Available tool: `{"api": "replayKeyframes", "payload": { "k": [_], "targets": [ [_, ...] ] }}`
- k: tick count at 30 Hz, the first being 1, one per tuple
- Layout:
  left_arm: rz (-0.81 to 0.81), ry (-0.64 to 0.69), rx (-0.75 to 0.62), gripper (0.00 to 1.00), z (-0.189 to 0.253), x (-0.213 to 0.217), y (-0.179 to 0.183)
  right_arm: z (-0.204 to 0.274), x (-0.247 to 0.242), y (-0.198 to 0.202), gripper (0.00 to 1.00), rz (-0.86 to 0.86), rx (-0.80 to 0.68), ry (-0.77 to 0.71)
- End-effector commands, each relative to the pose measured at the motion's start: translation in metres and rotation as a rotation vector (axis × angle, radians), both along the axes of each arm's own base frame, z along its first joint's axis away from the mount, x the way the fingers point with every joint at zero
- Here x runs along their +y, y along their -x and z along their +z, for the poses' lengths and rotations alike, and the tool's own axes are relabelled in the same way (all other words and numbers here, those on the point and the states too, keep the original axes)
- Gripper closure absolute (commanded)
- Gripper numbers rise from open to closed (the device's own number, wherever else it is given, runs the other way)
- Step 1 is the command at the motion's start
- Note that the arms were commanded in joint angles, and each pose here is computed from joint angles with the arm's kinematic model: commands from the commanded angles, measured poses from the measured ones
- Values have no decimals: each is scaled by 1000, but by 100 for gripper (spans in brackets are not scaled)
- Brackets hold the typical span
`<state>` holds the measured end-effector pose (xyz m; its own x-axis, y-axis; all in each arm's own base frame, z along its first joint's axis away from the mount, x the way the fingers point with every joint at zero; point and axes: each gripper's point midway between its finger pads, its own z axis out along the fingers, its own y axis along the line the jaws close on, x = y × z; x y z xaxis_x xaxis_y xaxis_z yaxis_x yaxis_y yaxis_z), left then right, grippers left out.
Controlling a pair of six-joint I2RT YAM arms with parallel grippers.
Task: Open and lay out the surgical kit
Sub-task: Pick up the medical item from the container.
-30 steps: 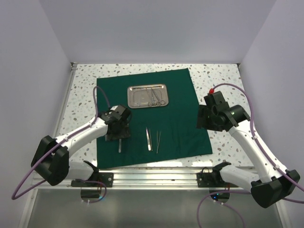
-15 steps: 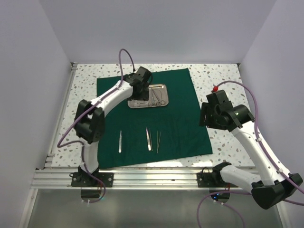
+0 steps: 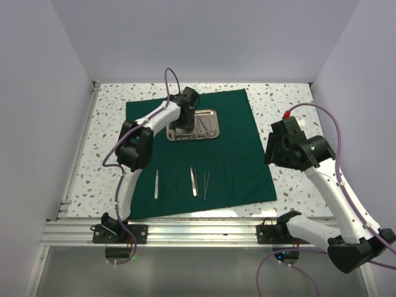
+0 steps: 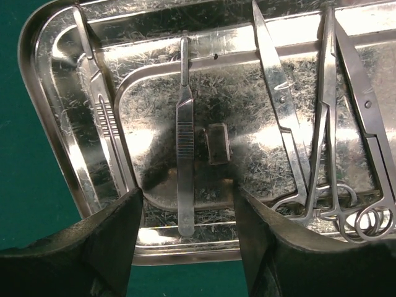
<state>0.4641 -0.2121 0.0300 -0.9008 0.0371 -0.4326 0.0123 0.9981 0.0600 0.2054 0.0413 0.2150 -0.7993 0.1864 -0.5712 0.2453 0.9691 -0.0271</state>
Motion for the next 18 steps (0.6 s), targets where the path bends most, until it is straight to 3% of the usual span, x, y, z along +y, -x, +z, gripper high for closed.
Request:
{"api": "replayKeyframes", "payload": {
  "k": [1, 11, 18],
  "targets": [
    [-26, 22, -20, 37, 9, 0, -2, 11, -7, -3, 32, -41, -34, 22],
    [-34, 14, 80, 44, -23, 11, 53, 6, -7, -7, 31, -42, -23, 30],
    [-30, 31, 77, 46, -31, 5, 48, 3, -3, -9, 31, -23, -14, 19]
  ]
}}
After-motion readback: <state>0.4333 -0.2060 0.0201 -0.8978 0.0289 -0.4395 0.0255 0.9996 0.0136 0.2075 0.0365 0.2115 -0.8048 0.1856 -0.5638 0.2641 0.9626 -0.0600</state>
